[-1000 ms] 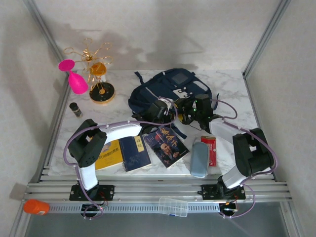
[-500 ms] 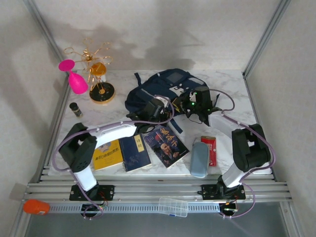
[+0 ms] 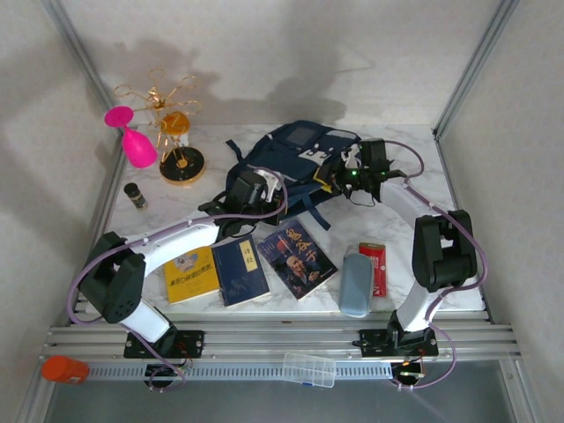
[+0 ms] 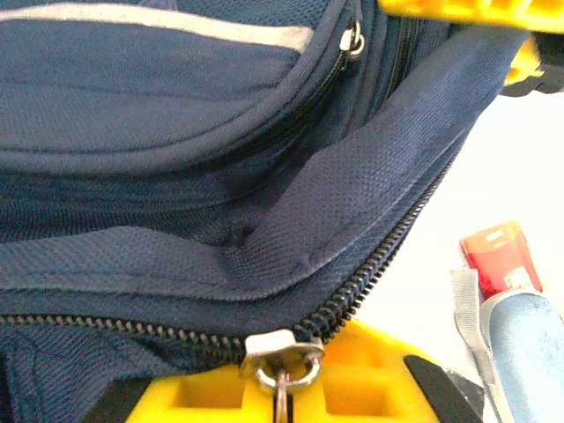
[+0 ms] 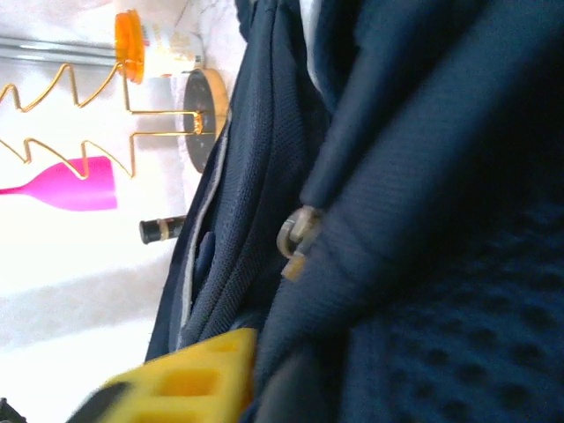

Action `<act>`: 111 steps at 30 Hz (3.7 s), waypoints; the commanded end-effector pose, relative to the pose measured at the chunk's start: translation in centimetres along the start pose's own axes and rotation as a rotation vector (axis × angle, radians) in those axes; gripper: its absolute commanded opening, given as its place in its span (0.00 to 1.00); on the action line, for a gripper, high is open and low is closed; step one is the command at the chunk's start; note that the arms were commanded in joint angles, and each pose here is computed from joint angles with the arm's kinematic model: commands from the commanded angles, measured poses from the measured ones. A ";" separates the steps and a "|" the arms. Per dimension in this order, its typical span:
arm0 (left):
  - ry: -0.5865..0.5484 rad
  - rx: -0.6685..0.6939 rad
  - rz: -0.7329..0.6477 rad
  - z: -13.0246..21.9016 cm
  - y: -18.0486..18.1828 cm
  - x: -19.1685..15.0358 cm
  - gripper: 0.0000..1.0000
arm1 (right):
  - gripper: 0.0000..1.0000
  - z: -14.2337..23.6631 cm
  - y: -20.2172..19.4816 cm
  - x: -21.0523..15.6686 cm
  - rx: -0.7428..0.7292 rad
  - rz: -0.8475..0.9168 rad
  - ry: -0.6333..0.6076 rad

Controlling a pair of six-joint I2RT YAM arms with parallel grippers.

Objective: Pack the student bag

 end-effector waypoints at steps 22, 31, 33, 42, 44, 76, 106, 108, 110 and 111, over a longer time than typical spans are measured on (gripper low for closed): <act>0.014 -0.044 0.117 -2.8 -3.3 0.5 0.00 | 0.91 -3.4 0.1 -7.0 0.006 -0.407 -0.238; -0.001 -0.058 0.127 -2.2 -3.5 0.8 0.00 | 0.34 -6.7 1.1 -4.9 -0.008 -0.253 -0.237; 0.009 -0.045 0.122 -1.7 -3.4 0.8 0.00 | 0.19 -7.3 1.9 -4.8 -0.038 -0.176 -0.217; 0.081 0.086 0.105 1.8 -0.5 -2.1 0.00 | 0.00 -1.6 0.9 -1.7 -0.070 0.103 -0.171; 0.087 0.117 0.124 2.6 1.3 -2.9 0.00 | 0.00 0.2 0.2 -0.6 -0.108 0.153 -0.176; 0.039 -0.131 0.208 -0.9 -1.4 -0.1 0.00 | 0.99 -0.5 0.7 -9.9 0.049 -0.330 -0.186; 0.089 0.039 0.218 2.1 4.9 -1.5 0.00 | 0.00 5.1 -2.0 0.7 -0.266 0.218 -0.307; 0.076 0.000 0.227 1.7 4.4 -1.1 0.00 | 0.08 4.8 -1.6 0.5 -0.269 0.218 -0.295; 0.051 -0.011 0.249 1.4 4.0 -0.8 0.00 | 0.45 5.0 -1.7 0.1 -0.294 0.162 -0.282; 0.039 -0.013 0.261 1.3 3.8 -0.8 0.00 | 0.56 5.2 -1.7 -0.2 -0.305 0.130 -0.279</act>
Point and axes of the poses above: each hand's point on the last joint's axis, 136 mm out from that joint toward the fingers, its own z axis back along the fingers, its own y axis along the line the jaws close on, x = y × z, the point moved 10 cm from there along z, back along the fingers, and after that the axes turned 1 degree about -z, right-handed, at the moved point
